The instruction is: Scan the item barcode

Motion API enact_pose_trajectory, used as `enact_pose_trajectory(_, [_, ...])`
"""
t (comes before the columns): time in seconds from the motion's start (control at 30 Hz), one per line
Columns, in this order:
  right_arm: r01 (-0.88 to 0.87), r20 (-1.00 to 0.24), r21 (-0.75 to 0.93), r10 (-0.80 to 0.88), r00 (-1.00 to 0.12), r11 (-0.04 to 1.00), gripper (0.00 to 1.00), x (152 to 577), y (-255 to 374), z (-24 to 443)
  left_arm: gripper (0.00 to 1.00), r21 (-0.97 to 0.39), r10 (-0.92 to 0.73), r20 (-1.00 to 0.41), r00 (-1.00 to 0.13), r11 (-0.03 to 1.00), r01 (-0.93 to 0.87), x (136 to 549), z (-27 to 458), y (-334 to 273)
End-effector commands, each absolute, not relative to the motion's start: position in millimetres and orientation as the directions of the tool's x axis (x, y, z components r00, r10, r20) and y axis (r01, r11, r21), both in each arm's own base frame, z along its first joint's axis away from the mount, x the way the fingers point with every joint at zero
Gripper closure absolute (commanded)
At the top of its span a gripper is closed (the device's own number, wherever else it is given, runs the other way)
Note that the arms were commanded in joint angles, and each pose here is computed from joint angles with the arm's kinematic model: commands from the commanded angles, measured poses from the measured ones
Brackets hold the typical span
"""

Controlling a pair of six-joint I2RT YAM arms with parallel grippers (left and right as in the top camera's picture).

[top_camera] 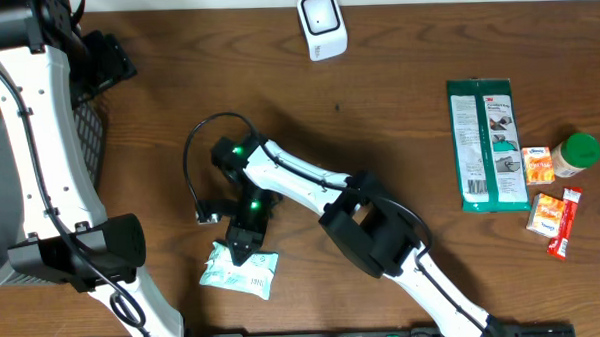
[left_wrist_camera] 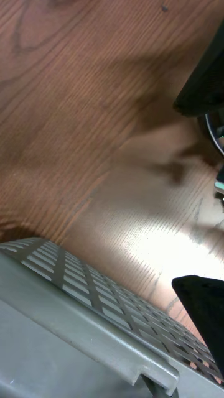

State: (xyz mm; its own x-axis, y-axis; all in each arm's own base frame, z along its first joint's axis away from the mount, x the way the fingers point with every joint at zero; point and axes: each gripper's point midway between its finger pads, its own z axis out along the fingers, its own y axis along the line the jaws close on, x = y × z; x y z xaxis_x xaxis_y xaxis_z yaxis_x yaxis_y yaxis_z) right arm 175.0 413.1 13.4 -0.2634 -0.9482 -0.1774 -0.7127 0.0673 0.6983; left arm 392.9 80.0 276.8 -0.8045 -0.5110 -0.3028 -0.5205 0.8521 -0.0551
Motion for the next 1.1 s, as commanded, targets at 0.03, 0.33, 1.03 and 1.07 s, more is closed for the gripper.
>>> enact_pose_trajectory(0.03, [-0.747,-0.192,0.662,-0.95,-0.247,0.061,0.59,186,411,2,0.18,-0.018,-0.505,-0.255,-0.825,0.855,-0.518,381,272,82])
enact_pose_trajectory(0.33, [-0.725,-0.187,0.687,-0.95,-0.249,0.055,0.58,173,416,5,0.18,-0.018,-0.505,-0.255,-0.825,0.855,-0.518,381,272,82])
enact_pose_trajectory(1.03, [-0.629,-0.105,0.776,-0.973,-0.207,0.05,0.71,114,413,3,0.18,-0.018,-0.505,-0.255,-0.825,0.855,-0.518,381,272,82])
enact_pose_trajectory(1.07, [-0.622,-0.099,0.781,-0.973,-0.209,0.055,0.71,113,413,4,0.17,-0.018,-0.505,-0.255,-0.825,0.855,-0.518,381,272,82])
